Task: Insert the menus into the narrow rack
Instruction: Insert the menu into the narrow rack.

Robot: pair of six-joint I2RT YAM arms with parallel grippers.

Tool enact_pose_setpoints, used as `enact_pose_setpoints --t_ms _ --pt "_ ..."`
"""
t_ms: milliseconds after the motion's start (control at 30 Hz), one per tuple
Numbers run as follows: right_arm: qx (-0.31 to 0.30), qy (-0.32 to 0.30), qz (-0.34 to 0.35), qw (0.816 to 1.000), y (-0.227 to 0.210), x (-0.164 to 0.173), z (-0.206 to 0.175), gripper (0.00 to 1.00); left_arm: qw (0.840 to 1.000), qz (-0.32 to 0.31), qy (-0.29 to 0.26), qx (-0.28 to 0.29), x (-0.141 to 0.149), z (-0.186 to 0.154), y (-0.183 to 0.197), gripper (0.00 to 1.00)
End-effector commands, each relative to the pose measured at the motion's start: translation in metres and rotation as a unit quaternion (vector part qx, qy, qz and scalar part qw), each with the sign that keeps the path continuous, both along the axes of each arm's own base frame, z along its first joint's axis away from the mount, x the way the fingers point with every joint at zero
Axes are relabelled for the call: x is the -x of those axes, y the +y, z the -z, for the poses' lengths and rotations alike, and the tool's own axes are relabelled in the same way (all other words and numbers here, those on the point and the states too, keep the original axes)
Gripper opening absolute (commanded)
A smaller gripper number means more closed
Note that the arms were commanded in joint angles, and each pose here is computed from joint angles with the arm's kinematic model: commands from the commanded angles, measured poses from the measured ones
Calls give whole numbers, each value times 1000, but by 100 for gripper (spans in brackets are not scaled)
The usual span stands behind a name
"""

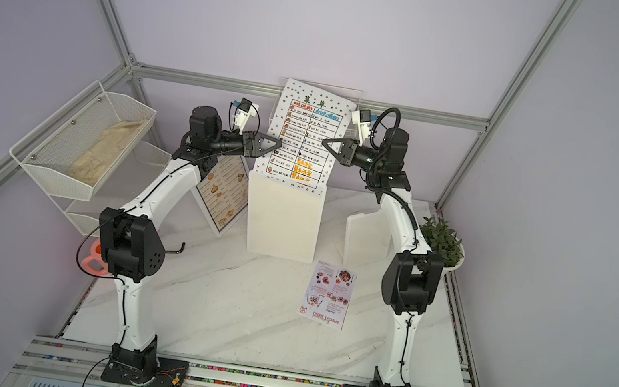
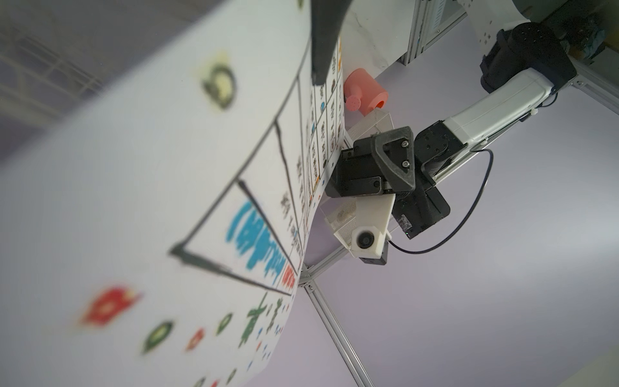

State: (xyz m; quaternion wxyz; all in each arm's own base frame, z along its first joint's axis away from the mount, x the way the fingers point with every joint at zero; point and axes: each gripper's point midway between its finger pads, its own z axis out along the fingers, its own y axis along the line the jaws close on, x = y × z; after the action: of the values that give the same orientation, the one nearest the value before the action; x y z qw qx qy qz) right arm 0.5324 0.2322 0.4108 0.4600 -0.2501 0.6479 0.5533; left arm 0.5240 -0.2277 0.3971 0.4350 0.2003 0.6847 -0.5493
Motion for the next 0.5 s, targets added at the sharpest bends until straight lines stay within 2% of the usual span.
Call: enact_pose_setpoints --t_ms 0,467 --pt "10 -8 -21 1000 8 2 4 0 999 3 -45 7 6 -33 4 68" --pt "20 -24 -59 998 22 13 3 0 999 -9 -52 6 6 -41 17 63"
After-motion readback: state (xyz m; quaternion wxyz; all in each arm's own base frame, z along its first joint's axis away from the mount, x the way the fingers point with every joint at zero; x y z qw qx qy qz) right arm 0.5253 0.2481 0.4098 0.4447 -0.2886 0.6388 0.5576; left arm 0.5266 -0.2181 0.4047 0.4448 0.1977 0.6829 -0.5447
